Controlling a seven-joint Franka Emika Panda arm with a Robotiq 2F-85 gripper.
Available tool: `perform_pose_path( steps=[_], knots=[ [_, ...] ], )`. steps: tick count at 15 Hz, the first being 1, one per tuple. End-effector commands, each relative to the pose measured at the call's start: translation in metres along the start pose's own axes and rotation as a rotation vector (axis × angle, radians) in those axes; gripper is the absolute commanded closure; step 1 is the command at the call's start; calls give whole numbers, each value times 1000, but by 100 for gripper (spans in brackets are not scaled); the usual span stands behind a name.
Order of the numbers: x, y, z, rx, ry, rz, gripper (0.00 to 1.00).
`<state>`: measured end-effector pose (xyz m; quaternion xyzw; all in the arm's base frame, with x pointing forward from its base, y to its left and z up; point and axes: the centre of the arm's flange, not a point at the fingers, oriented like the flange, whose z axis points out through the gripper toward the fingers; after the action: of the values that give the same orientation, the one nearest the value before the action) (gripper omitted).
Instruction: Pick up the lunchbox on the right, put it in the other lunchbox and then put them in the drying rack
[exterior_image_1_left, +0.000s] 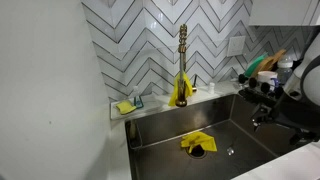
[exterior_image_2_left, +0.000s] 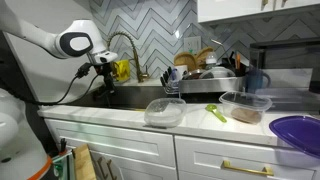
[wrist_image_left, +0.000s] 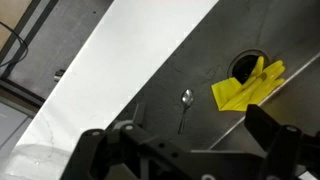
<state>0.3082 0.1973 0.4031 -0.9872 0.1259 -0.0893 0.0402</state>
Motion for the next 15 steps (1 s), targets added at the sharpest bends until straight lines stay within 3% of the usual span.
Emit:
perform_pose_path(
  steps=[1, 5, 6, 9, 13, 14, 15],
  knots=[
    [0, 0, 1, -1, -1, 0, 0],
    [0, 1, 2, -3, -4, 1, 0],
    [6, 9, 3, -43, 18, 16, 0],
    [36, 66, -8, -123, 61, 116, 0],
    [84, 145, -70, -164, 228, 274, 0],
    [81, 114, -41, -142, 158, 218, 0],
    [88, 131, -54, -143, 189, 253, 0]
  ],
)
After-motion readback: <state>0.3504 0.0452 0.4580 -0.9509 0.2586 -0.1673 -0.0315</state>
